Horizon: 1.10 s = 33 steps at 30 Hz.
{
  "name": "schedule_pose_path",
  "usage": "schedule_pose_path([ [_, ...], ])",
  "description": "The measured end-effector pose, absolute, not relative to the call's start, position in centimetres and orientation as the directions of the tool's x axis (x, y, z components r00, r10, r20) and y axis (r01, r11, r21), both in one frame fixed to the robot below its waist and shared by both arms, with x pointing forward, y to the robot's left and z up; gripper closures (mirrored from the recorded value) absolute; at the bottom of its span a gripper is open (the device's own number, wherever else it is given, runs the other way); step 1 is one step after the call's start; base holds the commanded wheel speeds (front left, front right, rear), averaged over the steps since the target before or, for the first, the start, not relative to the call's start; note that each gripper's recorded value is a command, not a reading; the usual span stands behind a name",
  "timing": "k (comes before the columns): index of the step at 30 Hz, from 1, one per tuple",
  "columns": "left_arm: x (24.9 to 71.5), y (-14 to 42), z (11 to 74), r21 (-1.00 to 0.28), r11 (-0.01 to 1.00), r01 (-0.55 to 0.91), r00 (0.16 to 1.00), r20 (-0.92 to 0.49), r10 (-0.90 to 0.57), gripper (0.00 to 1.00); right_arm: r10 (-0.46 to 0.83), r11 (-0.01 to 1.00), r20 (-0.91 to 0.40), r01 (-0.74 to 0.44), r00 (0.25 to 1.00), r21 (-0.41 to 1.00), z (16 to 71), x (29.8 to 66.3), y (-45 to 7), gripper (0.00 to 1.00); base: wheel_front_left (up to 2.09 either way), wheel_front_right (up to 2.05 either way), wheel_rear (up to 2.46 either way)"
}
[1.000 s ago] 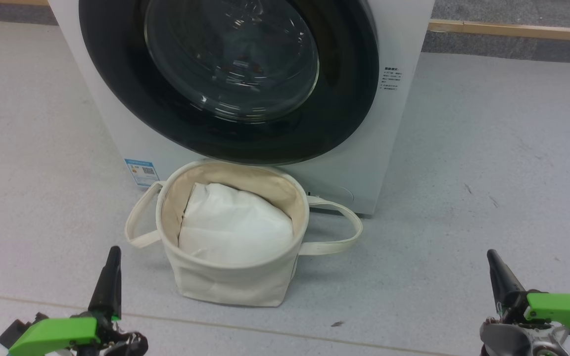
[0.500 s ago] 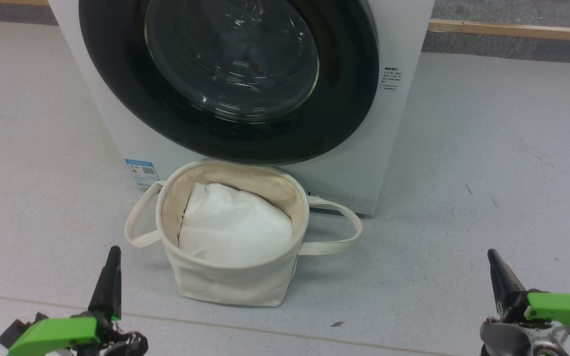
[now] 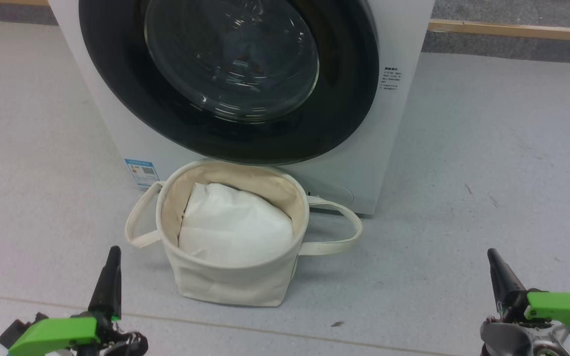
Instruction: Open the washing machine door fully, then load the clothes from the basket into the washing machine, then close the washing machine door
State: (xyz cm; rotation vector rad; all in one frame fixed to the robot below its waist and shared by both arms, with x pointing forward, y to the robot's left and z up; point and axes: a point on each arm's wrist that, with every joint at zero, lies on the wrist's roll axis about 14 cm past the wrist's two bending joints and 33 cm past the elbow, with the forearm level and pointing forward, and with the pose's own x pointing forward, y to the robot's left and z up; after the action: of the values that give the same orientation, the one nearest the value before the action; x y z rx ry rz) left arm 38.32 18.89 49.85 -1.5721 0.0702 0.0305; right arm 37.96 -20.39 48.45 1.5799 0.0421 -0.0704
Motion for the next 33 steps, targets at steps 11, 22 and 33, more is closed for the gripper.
schedule_pose_path([
  [11,38.32,18.89,49.85,-0.998,-0.001,-0.064,0.998,-0.064,-0.025,1.00,-0.020,-0.011,-0.071,0.071,0.997,0.997,48.47,37.97,-20.48,1.00,0.00,0.00,0.00],
  [22,38.32,18.89,49.85,-0.998,-0.001,-0.064,0.998,-0.064,-0.025,1.00,-0.023,-0.013,-0.071,0.071,0.997,0.997,48.48,37.98,-20.49,1.00,0.00,0.00,0.00],
  [33,38.32,18.89,49.84,-0.998,-0.001,-0.064,0.998,-0.064,-0.025,1.00,-0.022,-0.015,-0.072,0.071,0.997,0.997,48.48,37.99,-20.43,1.00,0.00,0.00,0.00],
])
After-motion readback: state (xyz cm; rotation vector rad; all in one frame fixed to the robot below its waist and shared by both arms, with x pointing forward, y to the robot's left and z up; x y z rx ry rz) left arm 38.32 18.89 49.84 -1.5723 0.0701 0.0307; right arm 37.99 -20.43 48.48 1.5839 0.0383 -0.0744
